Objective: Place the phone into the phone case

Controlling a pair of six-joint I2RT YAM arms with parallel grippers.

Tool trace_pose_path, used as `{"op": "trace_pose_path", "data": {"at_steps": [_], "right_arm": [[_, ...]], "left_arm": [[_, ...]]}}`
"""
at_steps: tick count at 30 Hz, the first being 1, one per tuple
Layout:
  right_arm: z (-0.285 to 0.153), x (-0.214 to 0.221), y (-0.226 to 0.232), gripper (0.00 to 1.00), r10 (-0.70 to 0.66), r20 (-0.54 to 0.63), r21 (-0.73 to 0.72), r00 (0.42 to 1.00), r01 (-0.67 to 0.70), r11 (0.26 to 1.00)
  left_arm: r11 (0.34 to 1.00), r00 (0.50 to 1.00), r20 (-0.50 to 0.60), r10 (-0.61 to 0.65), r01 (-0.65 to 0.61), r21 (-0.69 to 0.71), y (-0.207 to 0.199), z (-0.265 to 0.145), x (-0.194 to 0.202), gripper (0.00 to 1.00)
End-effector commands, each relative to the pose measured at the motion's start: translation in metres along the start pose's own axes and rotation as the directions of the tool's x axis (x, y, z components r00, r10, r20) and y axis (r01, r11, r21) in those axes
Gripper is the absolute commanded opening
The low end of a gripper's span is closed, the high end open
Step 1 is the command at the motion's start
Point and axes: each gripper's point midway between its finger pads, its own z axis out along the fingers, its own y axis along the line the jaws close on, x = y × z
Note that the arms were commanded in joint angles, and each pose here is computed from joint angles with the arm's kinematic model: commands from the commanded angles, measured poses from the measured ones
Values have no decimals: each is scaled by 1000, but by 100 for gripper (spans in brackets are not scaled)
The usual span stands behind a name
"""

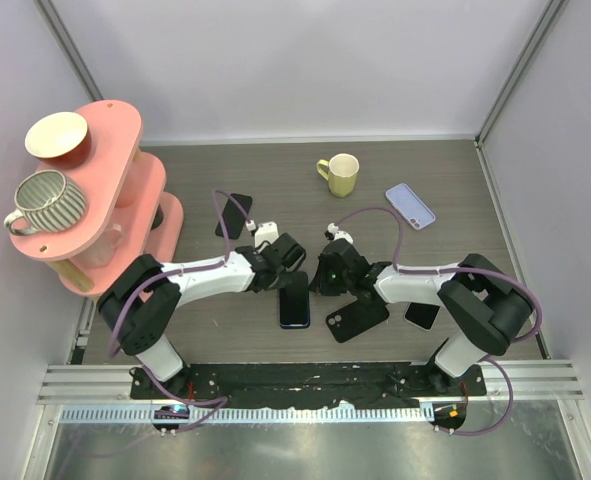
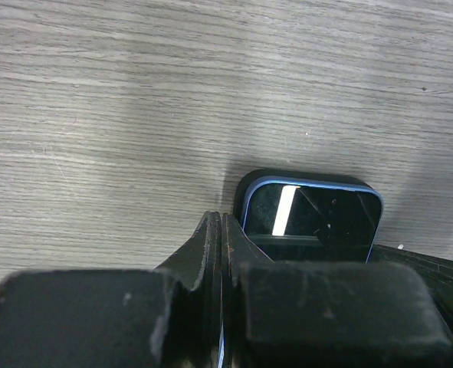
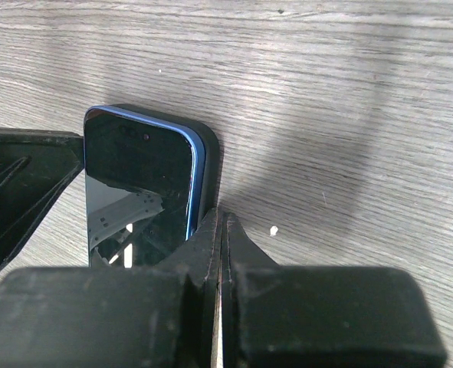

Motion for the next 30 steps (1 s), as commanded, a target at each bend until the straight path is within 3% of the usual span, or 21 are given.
{"op": "trace_pose_path", "data": {"at_steps": [1,7,11,18,22,25,26,30], "right_arm": [[6,4,-8,1,-3,-9,35,1000,4,999],[4,-1,-4,1,-11,-3,29,1000,11,1000],[-7,-10,-6,2,-26,8,60,1000,25,998],[-40,-26,9,25,6,50,13,999,-7,1000],[-49,-32,15,27,16,78,-16,997,-15,1000],[-45,-28,17,35,6,57,-35,998,-4,999],[-44,-27,19,39,0,45,-36,999,2,999],[-35,-24,17,40,6,36,-26,999,-5,1000]], "left_arm": [[990,995,34,-91,87,111,-23,-9,-13,0],[991,995,8,-103,102,84,-11,-10,-3,0],[993,993,51,-103,100,65,-2,-24,-15,0],[987,988,112,-109,95,128,2,-47,-30,0],[972,984,126,-128,99,214,-8,-53,-32,21],[967,980,142,-141,105,234,-5,-56,-34,36],[966,979,145,-141,104,238,-5,-57,-34,38],[963,981,139,-134,96,250,0,-57,-28,43]]}}
